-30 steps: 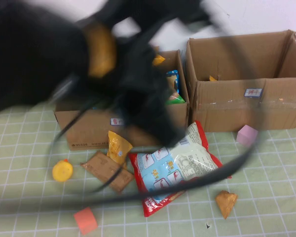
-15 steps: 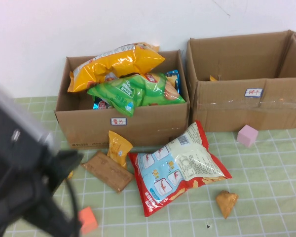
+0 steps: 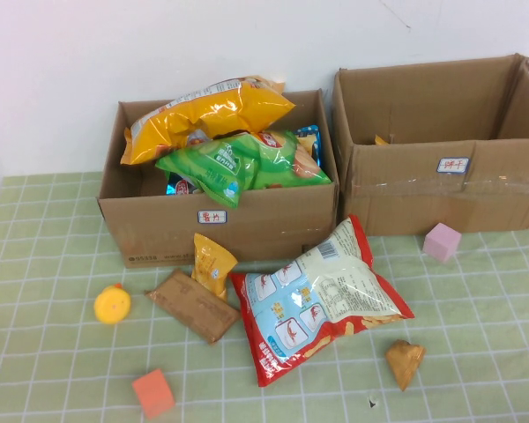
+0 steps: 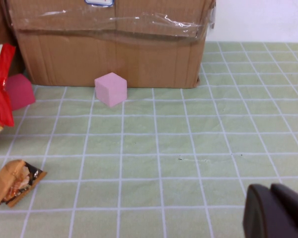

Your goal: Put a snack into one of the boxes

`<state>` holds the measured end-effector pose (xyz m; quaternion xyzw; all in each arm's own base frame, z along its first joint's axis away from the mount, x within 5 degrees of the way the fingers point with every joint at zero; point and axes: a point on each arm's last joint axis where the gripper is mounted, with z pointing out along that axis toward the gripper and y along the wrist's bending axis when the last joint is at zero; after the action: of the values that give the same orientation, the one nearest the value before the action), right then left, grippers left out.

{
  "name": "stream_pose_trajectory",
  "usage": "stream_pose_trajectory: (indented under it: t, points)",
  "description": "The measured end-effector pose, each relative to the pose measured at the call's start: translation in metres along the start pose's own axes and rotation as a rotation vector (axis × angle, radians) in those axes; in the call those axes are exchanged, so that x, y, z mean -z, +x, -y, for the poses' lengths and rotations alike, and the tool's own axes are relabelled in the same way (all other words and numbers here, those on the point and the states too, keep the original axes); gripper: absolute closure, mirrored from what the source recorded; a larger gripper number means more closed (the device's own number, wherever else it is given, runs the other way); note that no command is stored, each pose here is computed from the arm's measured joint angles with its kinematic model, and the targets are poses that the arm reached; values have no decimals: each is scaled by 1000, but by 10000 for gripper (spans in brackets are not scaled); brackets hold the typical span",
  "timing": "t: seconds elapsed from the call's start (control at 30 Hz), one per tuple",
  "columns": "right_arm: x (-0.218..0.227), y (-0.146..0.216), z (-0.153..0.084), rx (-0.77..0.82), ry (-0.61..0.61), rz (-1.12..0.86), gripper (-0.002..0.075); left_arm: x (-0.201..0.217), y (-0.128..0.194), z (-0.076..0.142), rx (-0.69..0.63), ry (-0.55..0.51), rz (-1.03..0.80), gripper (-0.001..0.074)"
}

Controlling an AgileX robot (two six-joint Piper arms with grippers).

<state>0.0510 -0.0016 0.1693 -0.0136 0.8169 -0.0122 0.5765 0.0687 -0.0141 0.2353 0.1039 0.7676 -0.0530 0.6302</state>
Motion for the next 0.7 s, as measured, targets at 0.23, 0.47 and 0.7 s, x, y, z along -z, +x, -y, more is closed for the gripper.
stream_pose_trajectory:
  t: [0.23, 0.47, 0.7]
  points:
    - [0, 0, 0, 0, 0, 0, 728, 11, 36, -9, 31, -201, 55, 736]
    - [0, 0, 0, 0, 0, 0, 728, 7, 57, -12, 62, -289, -13, 736]
    - [0, 0, 0, 0, 0, 0, 728, 7, 61, -12, 65, -289, -54, 736]
